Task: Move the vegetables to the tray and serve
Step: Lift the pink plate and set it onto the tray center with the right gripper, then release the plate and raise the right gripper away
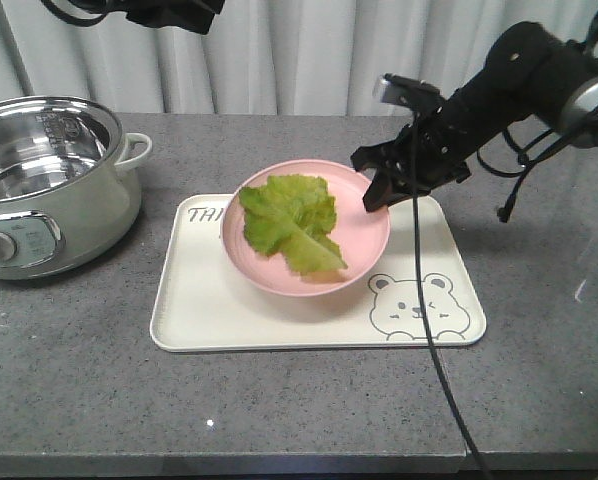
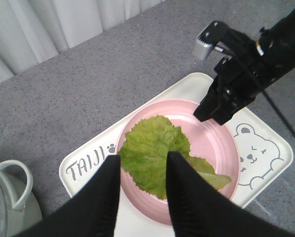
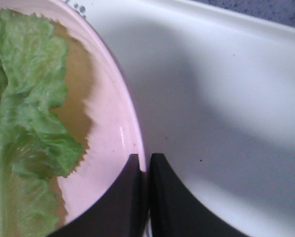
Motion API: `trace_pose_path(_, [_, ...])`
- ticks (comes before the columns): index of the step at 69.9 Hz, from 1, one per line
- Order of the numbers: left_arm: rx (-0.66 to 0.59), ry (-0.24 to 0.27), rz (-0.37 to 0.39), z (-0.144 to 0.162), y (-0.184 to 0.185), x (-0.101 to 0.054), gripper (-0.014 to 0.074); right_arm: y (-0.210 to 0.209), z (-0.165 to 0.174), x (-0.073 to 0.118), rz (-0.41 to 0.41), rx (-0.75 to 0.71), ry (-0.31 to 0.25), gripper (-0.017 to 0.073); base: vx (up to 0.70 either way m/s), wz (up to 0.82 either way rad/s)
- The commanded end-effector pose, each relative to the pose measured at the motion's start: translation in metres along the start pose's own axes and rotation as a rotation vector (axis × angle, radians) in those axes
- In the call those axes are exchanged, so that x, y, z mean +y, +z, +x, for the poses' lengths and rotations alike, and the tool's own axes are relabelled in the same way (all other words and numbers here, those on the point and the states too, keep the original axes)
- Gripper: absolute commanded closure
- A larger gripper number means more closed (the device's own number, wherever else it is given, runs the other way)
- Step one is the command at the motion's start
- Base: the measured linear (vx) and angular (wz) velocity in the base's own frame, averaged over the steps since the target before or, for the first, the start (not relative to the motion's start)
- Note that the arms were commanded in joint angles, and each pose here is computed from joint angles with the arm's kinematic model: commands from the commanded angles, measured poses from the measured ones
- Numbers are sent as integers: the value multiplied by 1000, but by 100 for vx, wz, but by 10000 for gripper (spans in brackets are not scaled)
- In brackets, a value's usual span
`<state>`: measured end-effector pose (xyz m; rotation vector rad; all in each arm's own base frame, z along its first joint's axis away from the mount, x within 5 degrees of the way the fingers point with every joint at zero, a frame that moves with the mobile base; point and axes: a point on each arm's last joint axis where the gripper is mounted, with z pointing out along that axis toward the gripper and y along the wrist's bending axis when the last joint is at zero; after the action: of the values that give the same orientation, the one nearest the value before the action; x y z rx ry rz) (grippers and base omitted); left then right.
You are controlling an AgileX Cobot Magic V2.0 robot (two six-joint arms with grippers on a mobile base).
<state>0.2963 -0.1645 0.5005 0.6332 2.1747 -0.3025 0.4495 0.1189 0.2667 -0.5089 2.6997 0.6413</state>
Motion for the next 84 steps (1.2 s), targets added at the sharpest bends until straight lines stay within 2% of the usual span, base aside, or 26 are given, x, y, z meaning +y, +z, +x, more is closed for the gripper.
trace_pose_path(1, [-90, -6, 5, -6, -28, -3, 374, -19, -9, 18, 52, -72, -67, 558, 0, 0])
trace_pose_path(10, [-90, -7, 6, -6, -28, -3, 374, -6, -6, 23, 84, -19, -121, 520, 0, 0])
trace_pose_path(15, [-90, -7, 6, -6, -28, -3, 374, -6, -7, 24, 89, -25, -141, 468, 0, 0])
trace_pose_path(27, [-90, -7, 6, -6, -28, -3, 374, -8, -8, 24, 98, -37, -140, 272, 0, 0])
trace_pose_path(30, [-90, -7, 6, -6, -28, -3, 374, -8, -8, 22, 119, -35, -138, 207, 0, 0])
trace_pose_path(37, [-90, -7, 6, -6, -28, -3, 374, -16, -8, 20, 178, -44, -121, 123, 0, 0])
trace_pose_path(44, [-90, -4, -7, -6, -28, -2, 374, -38, -8, 20, 240, -83, -84, 113, 0, 0])
trace_pose_path(49, [-88, -12, -47, -6, -28, 2, 374, -60, -9, 24, 289, -109, -74, 116, 0, 0])
trace_pose_path(63, [-99, -113, -257, -5, -31, 21, 373, -122, -1, 36, 442, -170, 15, 143, 0, 0])
trace_pose_path(70, [-107, -142, -301, -5, -32, 25, 373, -143, 3, 45, 445, -223, 33, 151, 0, 0])
trace_pose_path(84, [-82, -146, -332, -3, -23, 30, 372, -149, 5, 51, 421, -240, 36, 151, 0, 0])
